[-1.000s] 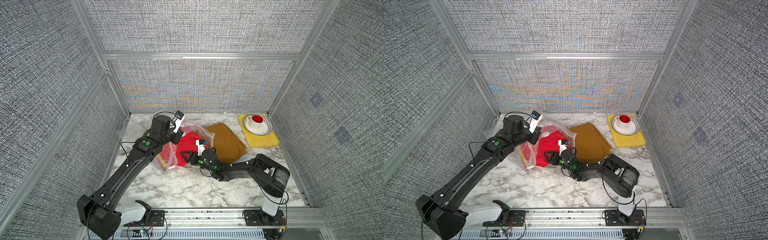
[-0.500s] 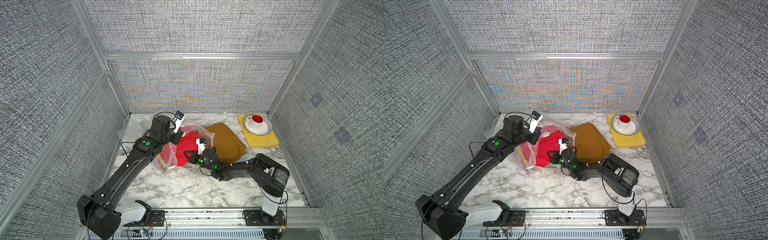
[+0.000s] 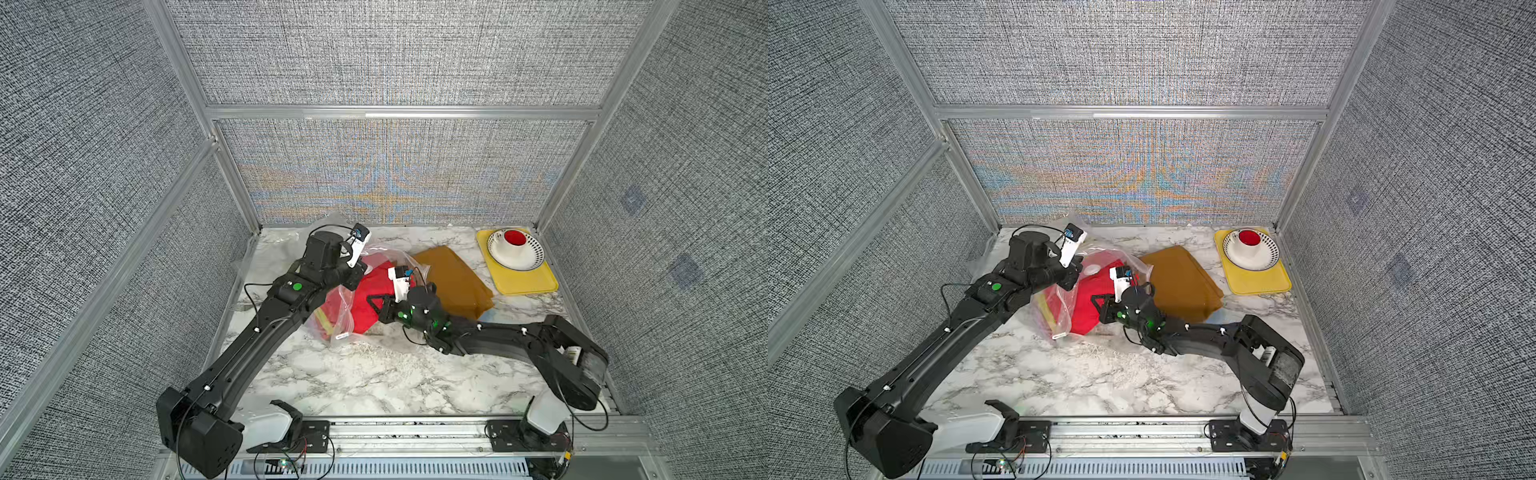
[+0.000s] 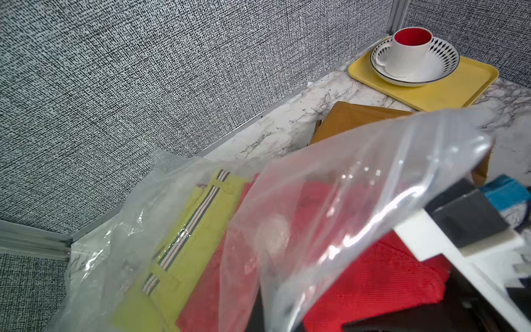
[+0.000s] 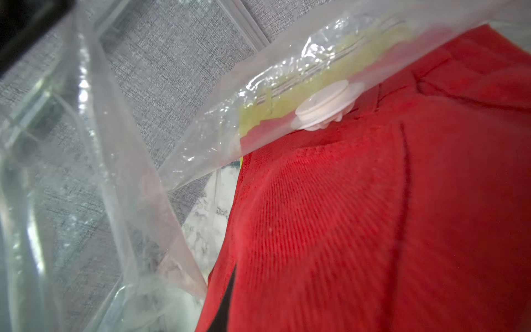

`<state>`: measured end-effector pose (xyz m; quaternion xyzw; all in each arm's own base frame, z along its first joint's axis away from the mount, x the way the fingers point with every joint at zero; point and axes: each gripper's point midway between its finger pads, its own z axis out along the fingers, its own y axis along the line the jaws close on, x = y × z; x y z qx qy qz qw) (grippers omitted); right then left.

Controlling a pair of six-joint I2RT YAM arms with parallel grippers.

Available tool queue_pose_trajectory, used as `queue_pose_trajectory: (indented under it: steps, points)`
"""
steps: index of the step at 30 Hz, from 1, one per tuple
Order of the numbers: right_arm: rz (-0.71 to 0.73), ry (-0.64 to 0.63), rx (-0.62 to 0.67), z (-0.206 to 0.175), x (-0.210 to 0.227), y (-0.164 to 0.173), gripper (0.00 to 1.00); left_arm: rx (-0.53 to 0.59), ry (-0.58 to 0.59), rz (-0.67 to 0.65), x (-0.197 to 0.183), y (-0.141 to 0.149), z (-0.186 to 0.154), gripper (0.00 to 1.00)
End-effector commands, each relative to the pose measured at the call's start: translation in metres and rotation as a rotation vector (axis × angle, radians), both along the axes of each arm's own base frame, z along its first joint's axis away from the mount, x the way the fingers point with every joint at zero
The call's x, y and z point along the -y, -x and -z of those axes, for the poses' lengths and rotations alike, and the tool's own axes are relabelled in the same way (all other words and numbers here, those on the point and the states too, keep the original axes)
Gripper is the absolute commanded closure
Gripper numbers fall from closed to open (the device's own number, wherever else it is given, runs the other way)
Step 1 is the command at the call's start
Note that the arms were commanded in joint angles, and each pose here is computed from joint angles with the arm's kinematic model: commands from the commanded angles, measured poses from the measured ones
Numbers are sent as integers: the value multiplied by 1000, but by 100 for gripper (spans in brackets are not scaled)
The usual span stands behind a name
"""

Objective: Take the trousers out of the vacuum bag
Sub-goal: Take out the trousers from the vacuum bag.

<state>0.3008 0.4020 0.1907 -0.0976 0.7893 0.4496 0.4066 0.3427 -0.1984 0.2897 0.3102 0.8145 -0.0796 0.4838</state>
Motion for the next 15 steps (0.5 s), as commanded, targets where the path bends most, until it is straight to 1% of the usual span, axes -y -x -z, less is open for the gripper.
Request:
queue_pose_trajectory:
  steps: [1,4,10,13,15]
  points:
    - [-56,112,88,-13,6,8,100,39,18,0,4,-8,-7,100]
    - [-99,160,133,-28,16,20,100,32,17,-1,6,-11,-3,100]
    - [-209,210,265,-80,39,53,100,16,5,-7,8,-16,4,100]
    - [-266,211,312,-104,51,72,100,23,11,-56,5,-25,10,100]
    - [-280,195,339,-122,60,82,100,15,4,-63,5,-29,16,100]
